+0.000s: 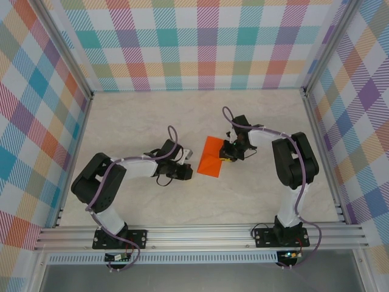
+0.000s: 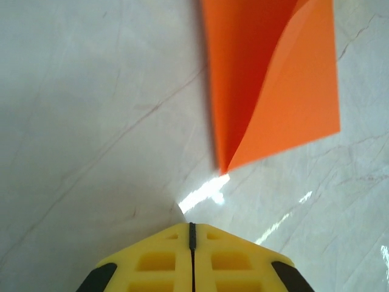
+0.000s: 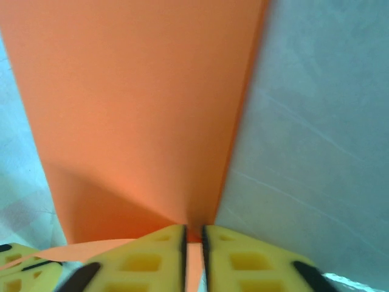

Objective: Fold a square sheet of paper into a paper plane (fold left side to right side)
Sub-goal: Fold the triangle a second time at the center of the table, then turn over the paper at the center of the table.

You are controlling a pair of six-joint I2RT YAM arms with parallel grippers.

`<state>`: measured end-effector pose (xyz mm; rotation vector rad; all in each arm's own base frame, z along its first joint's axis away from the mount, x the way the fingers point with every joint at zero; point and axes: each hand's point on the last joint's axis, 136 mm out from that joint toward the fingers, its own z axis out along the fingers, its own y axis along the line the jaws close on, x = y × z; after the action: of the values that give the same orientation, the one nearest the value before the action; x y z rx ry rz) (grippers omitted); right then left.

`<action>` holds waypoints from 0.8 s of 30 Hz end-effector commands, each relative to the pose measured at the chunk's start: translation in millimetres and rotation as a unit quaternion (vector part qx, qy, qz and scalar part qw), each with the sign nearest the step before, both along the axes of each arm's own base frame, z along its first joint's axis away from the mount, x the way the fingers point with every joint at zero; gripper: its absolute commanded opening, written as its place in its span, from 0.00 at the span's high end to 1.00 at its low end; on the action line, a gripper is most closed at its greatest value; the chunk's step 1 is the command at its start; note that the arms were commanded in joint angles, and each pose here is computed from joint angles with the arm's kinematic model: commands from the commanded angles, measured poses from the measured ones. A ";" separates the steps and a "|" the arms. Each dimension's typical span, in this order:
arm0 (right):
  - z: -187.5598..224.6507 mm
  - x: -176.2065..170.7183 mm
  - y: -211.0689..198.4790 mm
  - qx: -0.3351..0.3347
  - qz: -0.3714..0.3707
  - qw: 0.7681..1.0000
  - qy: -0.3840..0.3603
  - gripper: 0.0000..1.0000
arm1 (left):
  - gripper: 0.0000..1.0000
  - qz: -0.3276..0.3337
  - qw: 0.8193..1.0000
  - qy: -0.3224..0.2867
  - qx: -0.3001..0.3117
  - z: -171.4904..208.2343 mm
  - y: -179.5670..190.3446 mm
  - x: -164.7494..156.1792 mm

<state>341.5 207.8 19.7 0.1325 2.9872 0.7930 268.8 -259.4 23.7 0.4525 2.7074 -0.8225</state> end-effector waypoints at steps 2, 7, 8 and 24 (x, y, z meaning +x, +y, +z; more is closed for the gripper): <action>37.2 12.4 -6.1 0.018 -0.017 0.998 -0.061 0.62 | 0.85 0.016 1.000 -0.022 -0.004 30.1 16.9 2.9; 67.7 12.7 -35.6 -0.016 -0.037 0.993 -0.113 0.39 | 0.60 0.013 0.998 -0.046 -0.044 59.9 5.0 14.5; 71.3 9.9 -42.4 -0.020 -0.041 0.992 -0.120 0.36 | 0.55 0.008 0.997 -0.047 -0.056 63.3 -0.6 17.3; 71.1 -36.9 -11.7 0.134 -0.015 0.985 -0.109 0.12 | 0.61 -0.005 0.992 -0.014 -0.124 35.7 -65.9 85.3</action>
<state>299.7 180.2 83.4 0.1390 2.7042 1.0109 339.8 -312.9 42.8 0.4114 2.6034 -1.0515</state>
